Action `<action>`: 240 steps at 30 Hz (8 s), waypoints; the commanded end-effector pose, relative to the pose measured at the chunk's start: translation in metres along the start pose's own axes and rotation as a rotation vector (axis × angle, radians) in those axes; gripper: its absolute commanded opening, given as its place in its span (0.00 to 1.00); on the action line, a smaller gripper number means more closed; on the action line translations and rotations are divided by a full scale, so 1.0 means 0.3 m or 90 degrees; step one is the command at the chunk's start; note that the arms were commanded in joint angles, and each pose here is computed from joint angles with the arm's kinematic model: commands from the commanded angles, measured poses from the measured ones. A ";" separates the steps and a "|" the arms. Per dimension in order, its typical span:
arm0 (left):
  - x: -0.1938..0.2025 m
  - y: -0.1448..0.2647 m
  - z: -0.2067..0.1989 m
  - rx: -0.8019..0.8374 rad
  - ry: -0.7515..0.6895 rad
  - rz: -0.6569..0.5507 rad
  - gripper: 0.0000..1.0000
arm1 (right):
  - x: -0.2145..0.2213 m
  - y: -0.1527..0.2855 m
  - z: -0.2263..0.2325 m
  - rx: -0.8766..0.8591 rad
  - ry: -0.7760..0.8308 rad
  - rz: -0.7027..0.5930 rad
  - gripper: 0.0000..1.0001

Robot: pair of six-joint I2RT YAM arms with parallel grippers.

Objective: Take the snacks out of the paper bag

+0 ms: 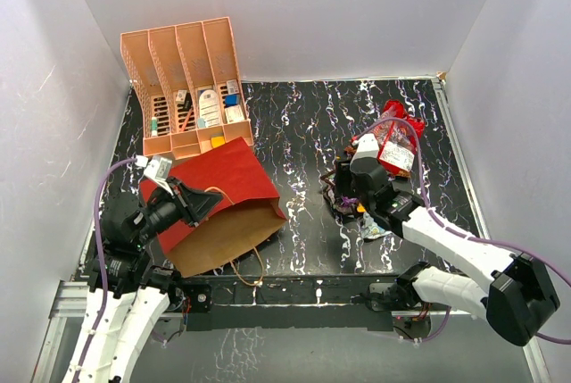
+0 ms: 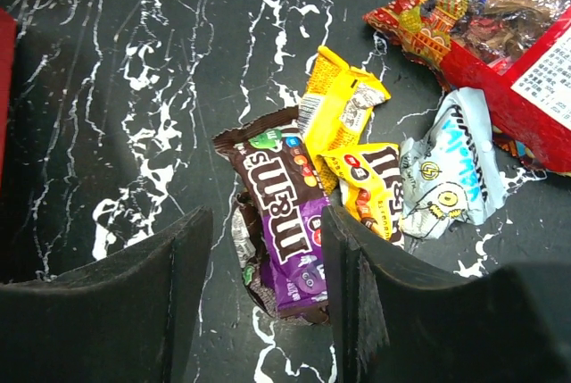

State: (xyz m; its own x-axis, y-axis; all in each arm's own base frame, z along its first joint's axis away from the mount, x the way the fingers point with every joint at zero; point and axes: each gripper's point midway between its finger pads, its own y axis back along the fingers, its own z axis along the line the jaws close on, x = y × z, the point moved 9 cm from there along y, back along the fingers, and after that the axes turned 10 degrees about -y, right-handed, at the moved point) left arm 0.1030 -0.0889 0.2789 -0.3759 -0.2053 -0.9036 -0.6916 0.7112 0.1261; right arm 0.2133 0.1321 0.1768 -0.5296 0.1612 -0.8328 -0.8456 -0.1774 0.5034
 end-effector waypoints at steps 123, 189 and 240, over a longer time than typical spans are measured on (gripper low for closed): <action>-0.007 0.020 -0.024 0.035 -0.035 -0.041 0.00 | 0.301 -0.301 0.886 -0.323 0.898 -0.295 0.09; -0.473 -0.134 -0.157 0.237 0.152 -0.196 0.00 | -0.219 0.102 0.064 -0.024 -0.044 -0.229 0.08; -0.495 -0.334 -0.247 0.277 0.338 -0.151 0.00 | -0.198 0.101 0.015 0.022 -0.065 -0.190 0.08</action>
State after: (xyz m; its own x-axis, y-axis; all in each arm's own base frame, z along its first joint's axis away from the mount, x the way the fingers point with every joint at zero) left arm 0.1943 -0.1665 0.3979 -0.6209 -0.6107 -0.4915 -0.5928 0.7760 -0.2152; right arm 0.2157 0.1233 0.2180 -0.3460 0.2300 -0.9096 -0.9381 -0.0974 0.3322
